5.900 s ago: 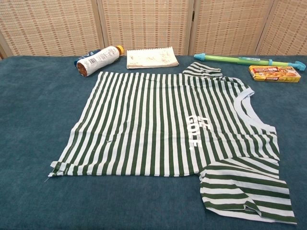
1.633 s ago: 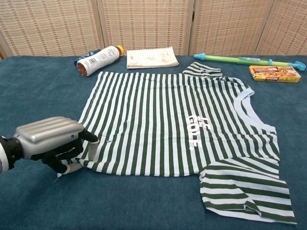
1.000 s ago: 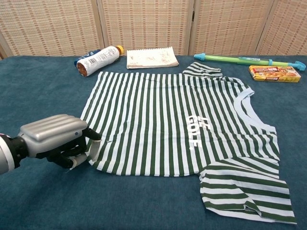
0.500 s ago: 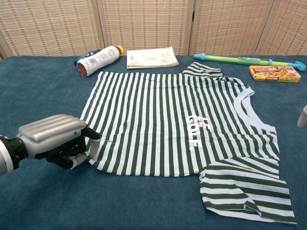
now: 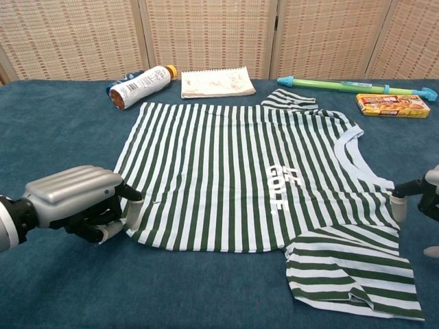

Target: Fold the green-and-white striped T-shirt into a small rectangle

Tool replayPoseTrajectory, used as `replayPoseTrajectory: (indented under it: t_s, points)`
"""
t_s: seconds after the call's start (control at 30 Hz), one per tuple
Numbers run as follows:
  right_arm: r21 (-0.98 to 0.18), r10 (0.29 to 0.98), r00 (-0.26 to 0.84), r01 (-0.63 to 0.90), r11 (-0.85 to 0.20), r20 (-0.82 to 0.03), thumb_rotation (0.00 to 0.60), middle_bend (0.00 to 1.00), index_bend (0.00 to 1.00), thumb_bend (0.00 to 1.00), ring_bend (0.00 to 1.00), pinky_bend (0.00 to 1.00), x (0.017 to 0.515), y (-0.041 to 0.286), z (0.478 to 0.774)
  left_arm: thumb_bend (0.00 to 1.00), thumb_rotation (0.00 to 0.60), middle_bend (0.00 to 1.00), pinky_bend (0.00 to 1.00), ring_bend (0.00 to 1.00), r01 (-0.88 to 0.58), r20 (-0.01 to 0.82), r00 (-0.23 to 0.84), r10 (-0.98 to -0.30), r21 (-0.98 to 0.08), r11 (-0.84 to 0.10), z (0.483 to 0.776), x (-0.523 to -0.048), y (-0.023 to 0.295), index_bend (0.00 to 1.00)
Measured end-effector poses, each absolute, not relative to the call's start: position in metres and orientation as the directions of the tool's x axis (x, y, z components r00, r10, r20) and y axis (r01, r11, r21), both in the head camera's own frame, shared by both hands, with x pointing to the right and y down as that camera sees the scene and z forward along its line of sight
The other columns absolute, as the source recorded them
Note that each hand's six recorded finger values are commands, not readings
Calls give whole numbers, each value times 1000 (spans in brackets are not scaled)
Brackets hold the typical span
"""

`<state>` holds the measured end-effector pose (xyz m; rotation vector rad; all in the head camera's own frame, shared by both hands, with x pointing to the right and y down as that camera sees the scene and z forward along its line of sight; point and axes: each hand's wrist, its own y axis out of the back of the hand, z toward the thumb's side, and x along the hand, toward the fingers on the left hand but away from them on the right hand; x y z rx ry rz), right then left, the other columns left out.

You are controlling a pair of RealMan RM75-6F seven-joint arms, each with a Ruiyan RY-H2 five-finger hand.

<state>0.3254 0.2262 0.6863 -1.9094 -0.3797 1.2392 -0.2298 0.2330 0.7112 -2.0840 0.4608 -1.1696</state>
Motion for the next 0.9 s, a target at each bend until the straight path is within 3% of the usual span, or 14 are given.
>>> replayPoseTrajectory:
  t_s: [0.9]
  points:
    - [-749,578,521,-202,-631,-628,600,910,467,187,989,1000,294,214,716,534,600,959,1000,897,34,615,518,-594,-709,-704,715,-230,233,605]
